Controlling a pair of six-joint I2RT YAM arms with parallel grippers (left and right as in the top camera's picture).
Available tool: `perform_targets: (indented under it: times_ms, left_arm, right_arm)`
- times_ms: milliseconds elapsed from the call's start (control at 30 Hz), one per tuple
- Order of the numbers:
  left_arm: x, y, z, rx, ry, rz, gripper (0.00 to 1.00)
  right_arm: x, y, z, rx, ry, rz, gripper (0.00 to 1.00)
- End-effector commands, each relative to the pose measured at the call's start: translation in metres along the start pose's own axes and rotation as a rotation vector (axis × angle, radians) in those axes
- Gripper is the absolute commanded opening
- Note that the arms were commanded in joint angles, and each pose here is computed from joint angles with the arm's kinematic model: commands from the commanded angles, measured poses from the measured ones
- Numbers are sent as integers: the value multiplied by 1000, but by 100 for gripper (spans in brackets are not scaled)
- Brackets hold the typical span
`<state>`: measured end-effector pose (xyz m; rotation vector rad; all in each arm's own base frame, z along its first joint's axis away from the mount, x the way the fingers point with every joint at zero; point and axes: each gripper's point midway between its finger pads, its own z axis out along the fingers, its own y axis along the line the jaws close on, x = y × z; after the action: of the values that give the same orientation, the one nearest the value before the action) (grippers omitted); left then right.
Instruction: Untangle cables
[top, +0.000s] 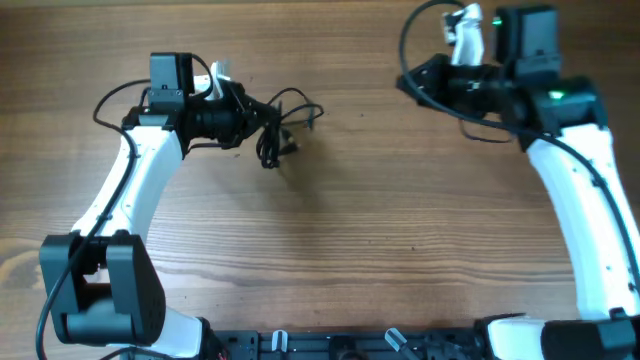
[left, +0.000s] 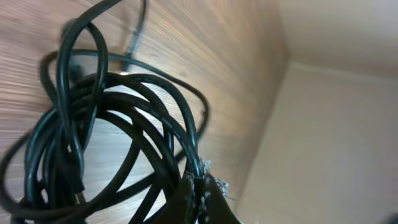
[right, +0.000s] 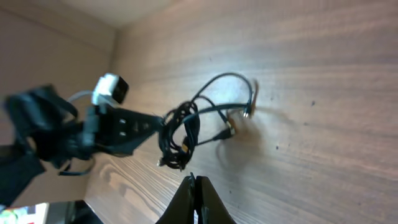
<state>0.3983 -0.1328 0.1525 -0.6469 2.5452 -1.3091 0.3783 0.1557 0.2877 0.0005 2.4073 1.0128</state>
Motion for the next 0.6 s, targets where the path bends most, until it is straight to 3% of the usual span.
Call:
perform_targets:
  times_ms: [0, 133, 167, 300, 433, 500, 567]
  left_arm:
    - [-7, 14, -2, -87, -50, 59, 4]
    - [-1, 21, 0, -130, -37, 97, 4]
    - [4, 28, 1, -168, -21, 139, 4]
    - [4, 50, -2, -299, -49, 135, 4]
    - [6, 58, -3, -345, -41, 174, 4]
    - [10, 54, -1, -322, -21, 177, 4]
    - [16, 41, 3, -244, 15, 181, 4]
  right_arm:
    - [-13, -1, -20, -45, -41, -19, 4]
    - [-27, -43, -23, 169, -116, 11, 4]
    - [-32, -73, -27, 325, -153, 57, 4]
    - [-31, -100, -21, 430, -140, 83, 4]
    - [-21, -100, 2, 362, -52, 67, 5]
    - [-11, -71, 19, 197, 20, -9, 14]
    - [0, -49, 31, 111, 69, -25, 31]
